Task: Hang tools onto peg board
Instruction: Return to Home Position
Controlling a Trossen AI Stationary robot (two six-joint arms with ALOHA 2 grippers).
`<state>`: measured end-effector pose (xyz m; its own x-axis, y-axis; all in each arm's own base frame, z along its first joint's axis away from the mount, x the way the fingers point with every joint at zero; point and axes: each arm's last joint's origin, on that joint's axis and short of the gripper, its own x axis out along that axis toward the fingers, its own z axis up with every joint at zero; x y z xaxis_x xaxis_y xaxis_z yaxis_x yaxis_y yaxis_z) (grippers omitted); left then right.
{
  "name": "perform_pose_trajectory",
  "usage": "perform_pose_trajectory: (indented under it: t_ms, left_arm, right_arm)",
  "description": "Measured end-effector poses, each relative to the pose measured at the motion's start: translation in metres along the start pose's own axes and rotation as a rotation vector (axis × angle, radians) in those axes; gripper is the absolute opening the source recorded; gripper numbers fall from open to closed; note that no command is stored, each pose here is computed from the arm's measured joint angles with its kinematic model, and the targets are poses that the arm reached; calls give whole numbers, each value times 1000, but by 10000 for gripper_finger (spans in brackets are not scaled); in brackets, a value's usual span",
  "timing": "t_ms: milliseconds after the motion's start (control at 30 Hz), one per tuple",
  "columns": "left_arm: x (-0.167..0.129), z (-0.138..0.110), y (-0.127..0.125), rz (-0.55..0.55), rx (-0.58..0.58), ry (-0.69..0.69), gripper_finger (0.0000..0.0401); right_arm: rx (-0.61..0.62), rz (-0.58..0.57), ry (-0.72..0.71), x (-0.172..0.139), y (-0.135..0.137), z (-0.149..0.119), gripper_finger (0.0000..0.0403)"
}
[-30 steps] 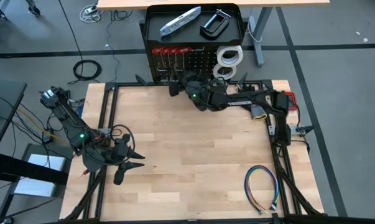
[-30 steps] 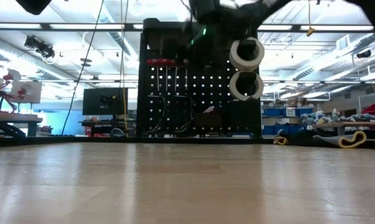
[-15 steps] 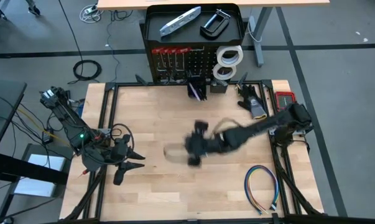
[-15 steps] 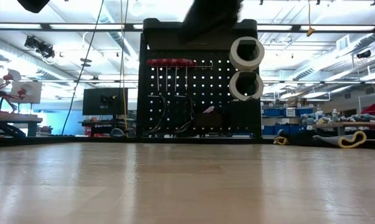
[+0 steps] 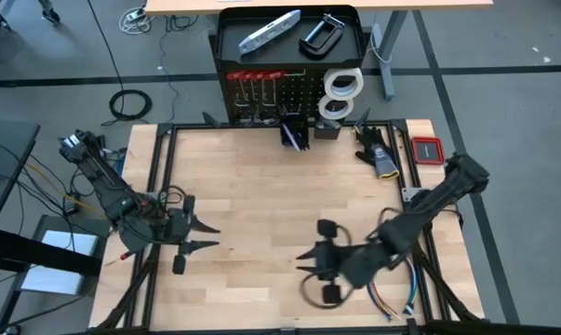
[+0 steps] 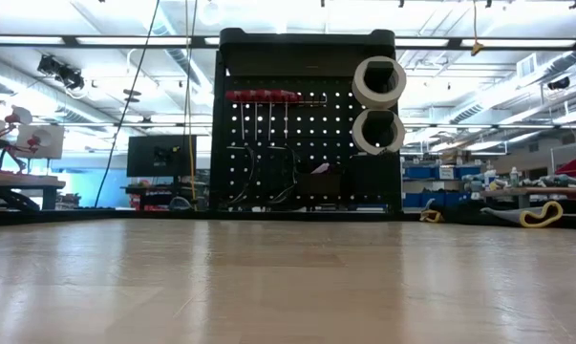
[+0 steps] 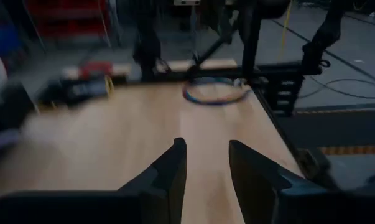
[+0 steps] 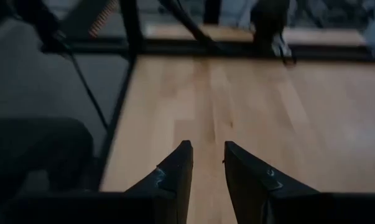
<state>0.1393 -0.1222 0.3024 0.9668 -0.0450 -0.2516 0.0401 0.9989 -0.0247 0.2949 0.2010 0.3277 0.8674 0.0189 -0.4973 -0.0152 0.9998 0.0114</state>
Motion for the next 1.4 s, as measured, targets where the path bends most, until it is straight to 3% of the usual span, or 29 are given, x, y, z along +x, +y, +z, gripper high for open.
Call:
perform_pose_trajectory:
  t_ms: [267, 433, 533, 700, 900, 1133, 1267, 1400]
  left_arm:
    - [0, 36, 4, 90, 160, -282, 125]
    - [-4, 46, 5, 80, 81, -366, 125]
    - [-2, 43, 4, 77, 68, -342, 125]
    - [1, 44, 10, 84, -28, -347, 125]
    - [14, 43, 22, -90, -43, -312, 125]
    - [30, 27, 48, 36, -26, -124, 125]
    - [34, 19, 57, 74, -2, -39, 125]
    - [36, 19, 62, 35, 12, -29, 125]
  right_arm:
    - [32, 106, -176, -78, -23, 33, 102]
    - [21, 145, -210, -101, -33, 39, 101]
    - [5, 149, -145, -103, -41, 34, 103]
    - [116, 99, -68, -106, -72, 34, 101]
    - [48, 193, -67, -106, -102, 43, 103]
    - [-36, 91, -80, -119, -120, 42, 102]
    - [-39, 129, -125, -132, -124, 36, 102]
    - [-42, 206, -215, -141, -131, 6, 101]
